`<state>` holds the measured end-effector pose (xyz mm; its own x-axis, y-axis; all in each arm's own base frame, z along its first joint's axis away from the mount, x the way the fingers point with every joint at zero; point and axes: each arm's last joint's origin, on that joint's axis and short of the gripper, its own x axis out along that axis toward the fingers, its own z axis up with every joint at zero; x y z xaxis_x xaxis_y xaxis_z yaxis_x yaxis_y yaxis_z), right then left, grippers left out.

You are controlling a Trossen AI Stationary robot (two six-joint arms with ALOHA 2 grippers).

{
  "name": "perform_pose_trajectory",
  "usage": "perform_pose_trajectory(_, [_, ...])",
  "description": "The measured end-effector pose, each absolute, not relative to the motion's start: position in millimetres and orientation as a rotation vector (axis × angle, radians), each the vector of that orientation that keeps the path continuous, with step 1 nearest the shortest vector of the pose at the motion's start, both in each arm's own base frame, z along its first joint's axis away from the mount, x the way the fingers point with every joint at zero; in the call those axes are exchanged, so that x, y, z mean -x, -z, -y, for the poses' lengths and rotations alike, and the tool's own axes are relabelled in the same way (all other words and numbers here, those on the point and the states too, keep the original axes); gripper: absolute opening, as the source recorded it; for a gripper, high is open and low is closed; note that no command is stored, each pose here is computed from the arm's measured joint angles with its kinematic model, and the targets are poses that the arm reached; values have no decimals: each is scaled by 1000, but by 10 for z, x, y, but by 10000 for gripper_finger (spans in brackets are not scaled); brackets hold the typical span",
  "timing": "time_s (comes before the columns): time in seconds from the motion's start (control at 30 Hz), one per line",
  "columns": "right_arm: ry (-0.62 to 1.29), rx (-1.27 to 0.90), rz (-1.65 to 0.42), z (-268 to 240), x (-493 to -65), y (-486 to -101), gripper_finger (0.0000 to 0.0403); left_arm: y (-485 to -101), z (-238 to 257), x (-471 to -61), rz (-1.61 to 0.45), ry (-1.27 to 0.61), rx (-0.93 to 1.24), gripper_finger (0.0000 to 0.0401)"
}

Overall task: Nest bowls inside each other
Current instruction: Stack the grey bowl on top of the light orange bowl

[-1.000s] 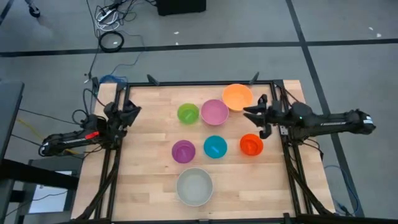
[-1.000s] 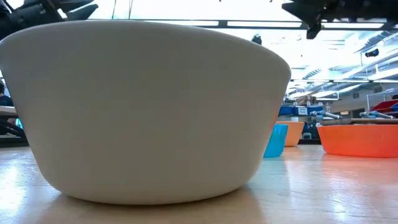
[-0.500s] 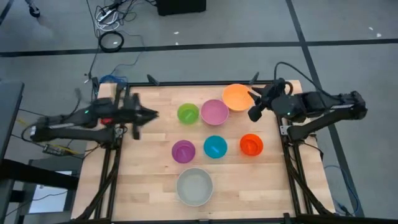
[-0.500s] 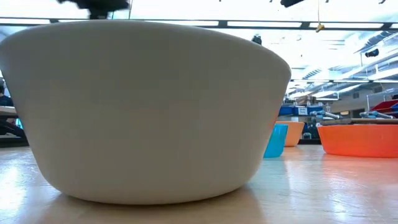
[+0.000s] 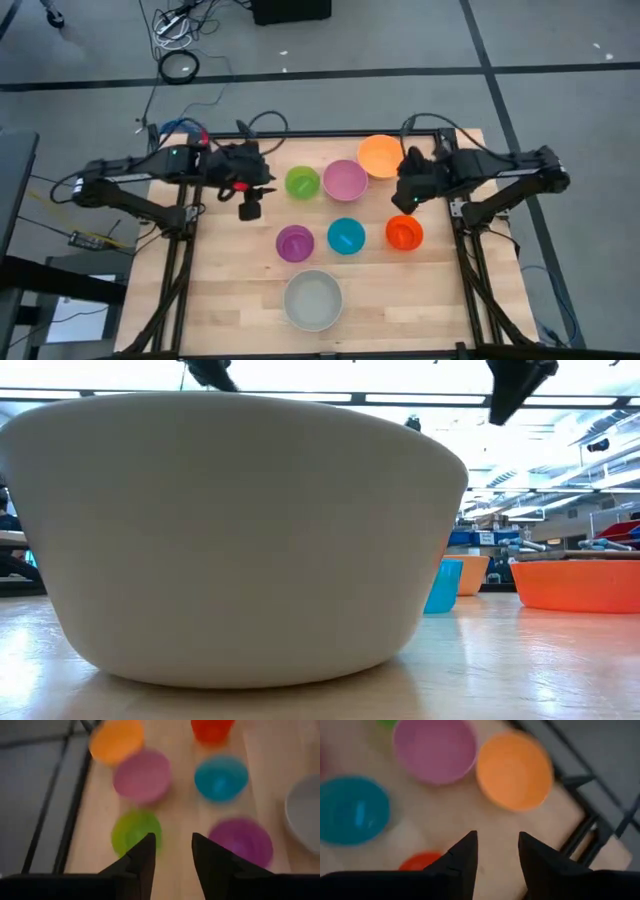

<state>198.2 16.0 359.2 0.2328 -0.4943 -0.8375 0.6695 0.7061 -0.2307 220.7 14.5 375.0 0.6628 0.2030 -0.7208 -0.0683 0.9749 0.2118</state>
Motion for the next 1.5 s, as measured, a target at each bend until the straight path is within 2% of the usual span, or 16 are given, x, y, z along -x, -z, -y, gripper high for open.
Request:
perform_pose_trajectory(0.13, [737,-247,-1104,-279,-2017,-3459,140,-3713,-45,-2123,-946,-91,-159,138])
perform_pose_trajectory(0.47, [639,-371,-1161,-511,-2151,-3037,145,-3542,299,-2019,-1088,-26,80,138])
perform_pose_trajectory(0.73, [184,-666,-1009,-730,-2517,-2808,153,-3263,689,-2116,-1079,74,289,138])
perform_pose_trajectory(0.83, [73,-734,-970,-819,-2631,-2723,154,-3118,844,-2146,-1066,108,364,138])
perform_pose_trajectory(1.0, [35,-752,-1007,-1013,-2825,-2464,154,-2902,1040,-2136,-1038,128,435,138])
perform_pose_trajectory(1.27, [34,-756,-1042,-1262,-3199,-1945,154,-2585,1179,-2062,-1018,-8,553,138])
perform_pose_trajectory(1.5, [42,-733,-1036,-1405,-3388,-1865,154,-2436,1374,-2014,-908,11,656,138])
